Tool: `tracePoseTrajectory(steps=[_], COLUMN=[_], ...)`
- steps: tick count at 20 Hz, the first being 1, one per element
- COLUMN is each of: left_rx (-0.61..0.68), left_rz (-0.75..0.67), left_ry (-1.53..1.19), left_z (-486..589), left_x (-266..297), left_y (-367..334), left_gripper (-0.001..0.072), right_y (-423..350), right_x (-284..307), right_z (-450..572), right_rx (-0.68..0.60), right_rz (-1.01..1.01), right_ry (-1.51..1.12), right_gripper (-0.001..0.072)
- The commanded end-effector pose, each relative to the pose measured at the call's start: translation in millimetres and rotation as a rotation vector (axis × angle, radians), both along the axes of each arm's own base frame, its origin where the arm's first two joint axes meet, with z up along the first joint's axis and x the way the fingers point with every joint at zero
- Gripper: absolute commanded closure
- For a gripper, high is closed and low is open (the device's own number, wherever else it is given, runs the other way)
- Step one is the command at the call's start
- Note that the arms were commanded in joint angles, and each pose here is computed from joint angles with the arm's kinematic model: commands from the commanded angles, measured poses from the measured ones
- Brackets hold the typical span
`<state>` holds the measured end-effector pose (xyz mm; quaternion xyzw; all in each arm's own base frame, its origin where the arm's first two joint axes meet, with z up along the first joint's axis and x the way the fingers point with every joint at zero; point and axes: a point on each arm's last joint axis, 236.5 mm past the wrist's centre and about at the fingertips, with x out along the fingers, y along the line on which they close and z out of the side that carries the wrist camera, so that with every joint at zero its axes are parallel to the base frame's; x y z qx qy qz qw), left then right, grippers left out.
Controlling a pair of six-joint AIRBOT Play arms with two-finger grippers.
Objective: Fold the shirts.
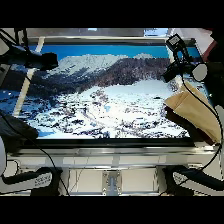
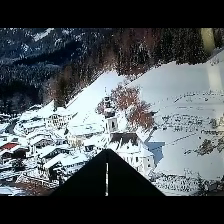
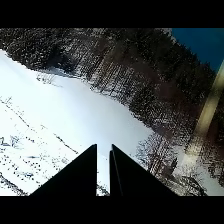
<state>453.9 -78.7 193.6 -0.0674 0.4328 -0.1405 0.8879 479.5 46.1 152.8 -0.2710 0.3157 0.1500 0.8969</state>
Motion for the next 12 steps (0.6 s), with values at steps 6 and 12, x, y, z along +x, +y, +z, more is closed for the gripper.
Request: tracePoseTrajectory(steps=[6,12], left_rx=[-0.001,0.028], left_rz=[0.001,0.021], left_ry=[-0.006,-0.032], left_z=[0.8,2.6], left_x=[1.3,7.3], left_y=[-0.1,8.1], left_gripper=[0.0694,0.0694], right_y=[0.4,0.2], right_x=[-0.2,-0.1], right_z=[0.2,0.3], right_rx=[0.0,0.0], right_rz=[0.001,0.0], right_ry=[0.0,-0.001], right_gripper=[0.0579,0.0579])
